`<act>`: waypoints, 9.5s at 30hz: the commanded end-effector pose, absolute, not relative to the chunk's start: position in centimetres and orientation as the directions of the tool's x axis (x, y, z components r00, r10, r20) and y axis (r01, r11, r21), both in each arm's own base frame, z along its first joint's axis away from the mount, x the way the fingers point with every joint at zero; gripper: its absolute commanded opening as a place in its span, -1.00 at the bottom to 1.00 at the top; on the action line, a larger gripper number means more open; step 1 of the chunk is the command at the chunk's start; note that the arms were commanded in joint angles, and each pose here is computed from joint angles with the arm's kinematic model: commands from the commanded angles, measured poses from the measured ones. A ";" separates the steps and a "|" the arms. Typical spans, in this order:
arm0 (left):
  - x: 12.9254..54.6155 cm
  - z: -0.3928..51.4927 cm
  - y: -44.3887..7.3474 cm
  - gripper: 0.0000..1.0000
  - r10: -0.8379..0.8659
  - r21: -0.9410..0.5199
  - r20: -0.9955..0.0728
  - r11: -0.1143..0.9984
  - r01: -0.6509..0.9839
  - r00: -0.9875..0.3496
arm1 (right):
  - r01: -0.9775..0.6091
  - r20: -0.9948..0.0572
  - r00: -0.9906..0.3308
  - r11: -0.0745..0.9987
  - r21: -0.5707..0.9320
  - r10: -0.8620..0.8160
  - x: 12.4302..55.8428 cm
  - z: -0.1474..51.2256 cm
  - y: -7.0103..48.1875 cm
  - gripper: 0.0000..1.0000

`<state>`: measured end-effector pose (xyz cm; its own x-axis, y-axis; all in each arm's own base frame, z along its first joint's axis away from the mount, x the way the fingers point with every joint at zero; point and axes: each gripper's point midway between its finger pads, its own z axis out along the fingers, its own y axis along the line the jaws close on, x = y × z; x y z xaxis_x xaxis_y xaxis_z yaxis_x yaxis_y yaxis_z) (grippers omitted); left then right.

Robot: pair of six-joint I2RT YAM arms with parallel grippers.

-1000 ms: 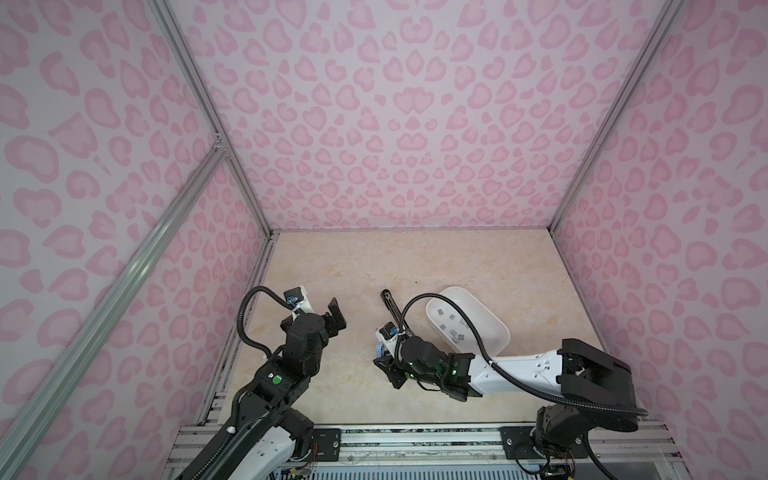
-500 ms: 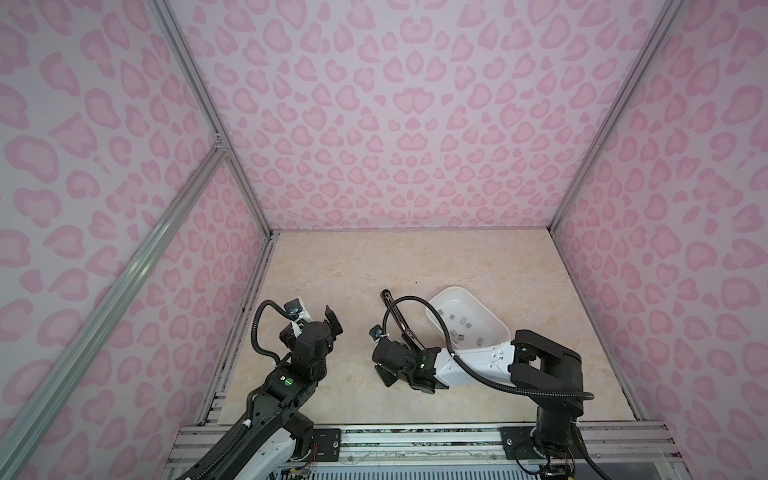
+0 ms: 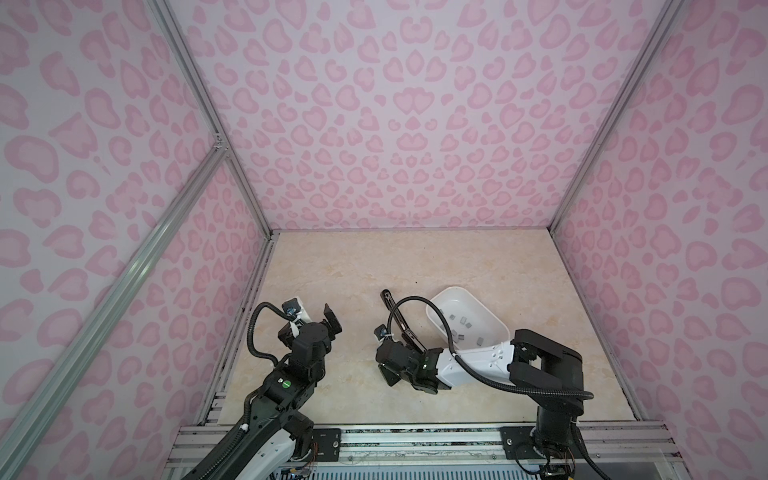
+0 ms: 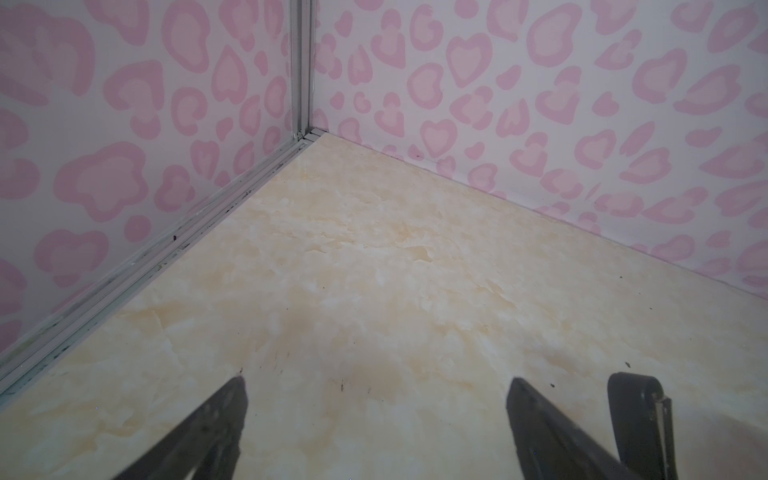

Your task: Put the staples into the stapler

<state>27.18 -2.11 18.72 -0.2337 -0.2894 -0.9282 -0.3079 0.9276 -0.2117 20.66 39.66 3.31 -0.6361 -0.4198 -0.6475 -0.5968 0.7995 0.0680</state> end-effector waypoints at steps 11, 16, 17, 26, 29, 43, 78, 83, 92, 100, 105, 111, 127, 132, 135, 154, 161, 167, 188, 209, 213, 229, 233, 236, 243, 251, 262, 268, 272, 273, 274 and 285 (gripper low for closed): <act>27.4 18.7 -2.2 0.97 -0.301 -0.231 -0.930 0.924 -0.303 -0.209 | -0.568 -0.762 -0.554 0.821 0.051 -0.336 19.8 9.6 37.5 0.02; 27.6 18.2 -2.3 0.97 -0.292 -0.216 -0.929 0.927 -0.308 -0.228 | -0.467 -0.805 -0.516 0.884 -0.023 -0.294 21.3 15.0 32.3 -0.10; 27.6 18.1 -2.3 0.97 -0.289 -0.211 -0.929 0.928 -0.308 -0.233 | -0.446 -0.810 -0.514 0.895 -0.030 -0.283 21.5 15.9 31.1 -0.09; 27.4 19.0 -2.3 0.97 -0.285 -0.215 -0.933 0.932 -0.291 -0.221 | -0.206 -0.731 -0.668 0.979 0.004 -0.137 27.1 17.0 16.7 -0.15; 27.0 19.3 -2.1 0.99 -0.296 -0.233 -0.934 0.928 -0.290 -0.199 | -0.189 -0.702 -0.707 0.980 0.066 -0.089 29.1 15.8 15.1 -0.16; 26.6 19.0 -1.7 0.98 -0.296 -0.233 -0.937 0.925 -0.299 -0.187 | -0.152 -0.508 -0.849 0.988 -0.029 -0.145 25.9 7.2 12.1 -0.54; 26.3 20.6 -1.8 0.98 -0.313 -0.266 -0.937 0.927 -0.265 -0.155 | -0.317 -0.469 -0.869 0.904 0.288 -0.156 20.9 7.3 23.3 -0.61; 26.4 19.6 -1.8 0.98 -0.316 -0.263 -0.935 0.924 -0.279 -0.162 | -0.294 -0.504 -0.846 0.941 0.169 -0.174 23.1 7.3 21.6 -0.49; 26.4 19.5 -1.8 1.00 -0.309 -0.256 -0.936 0.926 -0.277 -0.169 | -0.168 -0.638 -0.768 0.980 0.111 -0.059 27.1 8.6 17.9 -0.28; 26.6 19.3 -1.8 1.00 -0.302 -0.244 -0.936 0.926 -0.287 -0.181 | -0.174 -0.612 -0.786 0.981 0.089 -0.083 29.6 7.9 18.8 -0.26; 26.8 19.1 -1.9 1.00 -0.299 -0.238 -0.935 0.927 -0.290 -0.189 | -0.171 -0.591 -0.801 0.983 0.069 -0.098 29.4 6.7 18.8 -0.49; 26.8 19.0 -1.9 1.00 -0.299 -0.237 -0.935 0.927 -0.292 -0.192 | -0.142 -0.550 -0.830 0.989 0.046 -0.093 27.9 4.9 17.6 -0.43; 26.7 19.1 -1.8 1.00 -0.300 -0.238 -0.935 0.926 -0.292 -0.188 | -0.109 -0.530 -0.848 0.979 0.171 -0.001 28.1 3.0 17.7 -0.09; 26.7 19.2 -1.8 1.00 -0.299 -0.237 -0.936 0.926 -0.293 -0.187 | -0.110 -0.515 -0.857 0.979 0.173 -0.006 29.0 2.4 18.0 -0.11; 26.8 19.1 -1.9 1.00 -0.297 -0.234 -0.935 0.927 -0.293 -0.192 | -0.111 -0.510 -0.860 0.982 0.155 -0.017 29.4 2.1 18.1 -0.13; 26.8 19.1 -1.9 1.00 -0.301 -0.238 -0.934 0.927 -0.289 -0.194 | -0.077 -0.523 -0.852 0.996 0.052 -0.038 30.4 1.4 16.8 -0.21; 26.8 19.2 -2.0 1.00 -0.302 -0.241 -0.934 0.927 -0.287 -0.192 | -0.091 -0.519 -0.853 0.995 0.048 -0.053 31.2 1.2 17.6 -0.26; 26.8 19.3 -2.0 1.00 -0.301 -0.240 -0.934 0.928 -0.285 -0.192 | -0.126 -0.524 -0.848 0.991 0.040 -0.087 31.4 1.3 18.8 -0.23; 26.8 19.2 -2.1 1.00 -0.304 -0.244 -0.933 0.928 -0.282 -0.194 | -0.125 -0.523 -0.840 0.990 -0.069 -0.142 30.6 1.5 17.8 -0.42; 26.9 19.1 -2.2 1.00 -0.303 -0.241 -0.932 0.928 -0.283 -0.200 | -0.153 -0.513 -0.845 0.988 -0.037 -0.150 30.0 1.5 18.4 -0.43; 27.0 19.1 -2.2 1.00 -0.302 -0.241 -0.932 0.929 -0.282 -0.201 | -0.148 -0.511 -0.847 0.988 -0.041 -0.148 30.1 1.4 18.3 -0.47; 27.0 19.0 -2.2 0.99 -0.301 -0.239 -0.931 0.929 -0.281 -0.205 | -0.137 -0.504 -0.853 0.990 -0.033 -0.135 30.3 0.7 17.9 -0.68; 27.1 18.9 -2.4 0.99 -0.301 -0.240 -0.931 0.931 -0.275 -0.207 | -0.136 -0.513 -0.849 0.990 -0.026 -0.130 30.4 1.1 18.0 -0.71; 27.4 18.8 -2.9 0.97 -0.296 -0.238 -0.929 0.937 -0.254 -0.221 | -0.136 -0.530 -0.839 0.991 -0.019 -0.125 30.5 2.0 18.0 -0.72; 28.9 18.7 -8.5 0.97 -0.229 -0.248 -0.921 0.969 0.019 -0.316 | -0.137 -0.604 -0.790 0.991 0.007 -0.105 29.9 6.1 17.7 -0.73; 29.3 18.5 -13.8 0.79 -0.157 -0.279 -0.905 0.921 0.271 -0.396 | -0.357 -0.729 -0.653 0.932 0.057 -0.205 26.9 13.5 21.0 -0.74; 29.4 18.3 -13.4 0.84 -0.161 -0.274 -0.905 0.929 0.249 -0.393 | -0.662 -0.821 -0.455 0.748 0.054 -0.343 23.0 17.2 26.7 -0.75; 29.5 18.4 -12.9 0.83 -0.158 -0.259 -0.910 0.938 0.229 -0.383 | -0.717 -0.784 -0.454 0.696 0.039 -0.424 21.3 14.7 29.4 -0.78; 29.5 18.4 -13.1 0.82 -0.157 -0.260 -0.911 0.937 0.235 -0.383 | -0.701 -0.755 -0.482 0.712 0.029 -0.444 20.7 12.8 29.5 -0.78; 29.5 18.4 -13.0 0.81 -0.156 -0.259 -0.910 0.937 0.234 -0.385 | -0.700 -0.750 -0.489 0.713 0.034 -0.444 20.5 12.3 29.5 -0.78; 29.5 18.4 -13.0 0.81 -0.155 -0.257 -0.910 0.938 0.231 -0.386 | -0.701 -0.744 -0.497 0.712 0.040 -0.448 20.3 11.6 29.4 -0.78; 29.4 18.7 -12.7 0.81 -0.154 -0.251 -0.915 0.941 0.228 -0.374 | -0.683 -0.685 -0.542 0.730 0.022 -0.487 20.7 8.7 29.8 -0.80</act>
<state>29.06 -12.78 17.59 -0.4089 -0.1434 -0.9012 0.2233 0.9418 -0.2511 20.39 29.67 8.90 -0.5374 -0.4967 -0.6815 -0.6947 0.7189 0.0237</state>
